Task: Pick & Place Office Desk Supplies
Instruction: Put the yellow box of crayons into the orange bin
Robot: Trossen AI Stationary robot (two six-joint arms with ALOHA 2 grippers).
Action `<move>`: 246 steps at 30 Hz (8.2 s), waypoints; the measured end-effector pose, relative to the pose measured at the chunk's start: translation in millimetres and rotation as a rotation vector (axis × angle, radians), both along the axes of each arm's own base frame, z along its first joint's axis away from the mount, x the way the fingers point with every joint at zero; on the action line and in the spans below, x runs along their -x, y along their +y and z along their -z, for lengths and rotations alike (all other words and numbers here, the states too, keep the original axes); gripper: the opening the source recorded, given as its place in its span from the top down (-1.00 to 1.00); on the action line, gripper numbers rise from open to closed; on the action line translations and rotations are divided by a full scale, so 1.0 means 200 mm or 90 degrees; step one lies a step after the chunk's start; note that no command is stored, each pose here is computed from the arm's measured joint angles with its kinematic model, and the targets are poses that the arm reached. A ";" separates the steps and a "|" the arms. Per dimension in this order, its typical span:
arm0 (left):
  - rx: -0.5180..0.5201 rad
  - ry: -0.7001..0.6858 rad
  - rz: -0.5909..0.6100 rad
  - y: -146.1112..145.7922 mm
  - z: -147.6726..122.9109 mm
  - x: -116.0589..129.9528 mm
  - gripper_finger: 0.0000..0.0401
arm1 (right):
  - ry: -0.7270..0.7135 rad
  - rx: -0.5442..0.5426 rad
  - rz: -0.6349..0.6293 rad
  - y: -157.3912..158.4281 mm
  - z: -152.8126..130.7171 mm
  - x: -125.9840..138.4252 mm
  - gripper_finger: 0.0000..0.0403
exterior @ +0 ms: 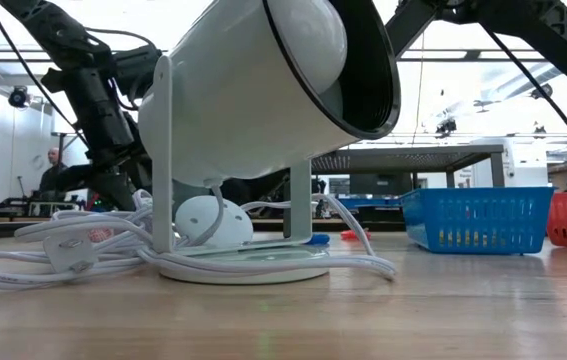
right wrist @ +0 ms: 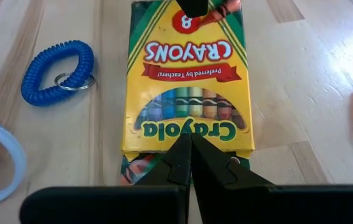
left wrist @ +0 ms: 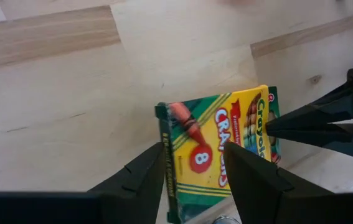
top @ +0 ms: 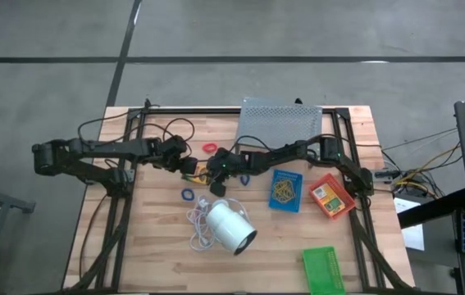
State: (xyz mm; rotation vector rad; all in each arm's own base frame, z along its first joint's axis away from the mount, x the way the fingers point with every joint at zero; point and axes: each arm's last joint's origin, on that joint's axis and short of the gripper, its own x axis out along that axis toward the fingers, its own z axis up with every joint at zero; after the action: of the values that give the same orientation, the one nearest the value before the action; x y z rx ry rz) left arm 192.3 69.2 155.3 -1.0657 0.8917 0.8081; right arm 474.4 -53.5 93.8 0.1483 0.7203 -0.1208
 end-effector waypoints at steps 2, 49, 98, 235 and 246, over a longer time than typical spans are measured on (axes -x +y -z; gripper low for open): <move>0.001 0.002 -0.003 0.00 0.01 0.01 0.15 | 0.002 0.000 0.000 0.00 0.00 0.00 0.96; 0.089 -0.218 0.019 -0.05 0.20 0.07 0.73 | 0.010 0.002 -0.005 0.00 0.01 0.01 0.96; -0.022 -0.405 0.073 -0.06 -0.05 0.10 0.79 | -0.017 0.196 0.043 0.18 -0.47 0.10 0.96; -0.589 -0.498 0.753 -0.07 -0.56 -0.76 0.78 | -0.347 0.127 0.087 0.54 -1.03 1.37 -0.05; -0.611 -0.500 0.761 -0.07 -0.56 -0.76 0.78 | -0.318 0.165 0.124 0.50 -0.93 1.21 -0.04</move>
State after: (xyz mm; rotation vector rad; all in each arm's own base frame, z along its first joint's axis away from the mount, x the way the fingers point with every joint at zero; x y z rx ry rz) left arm 344.5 54.7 267.9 0.1354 0.2385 -0.2539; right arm 231.9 45.6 280.2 -0.0031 0.1866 -0.3488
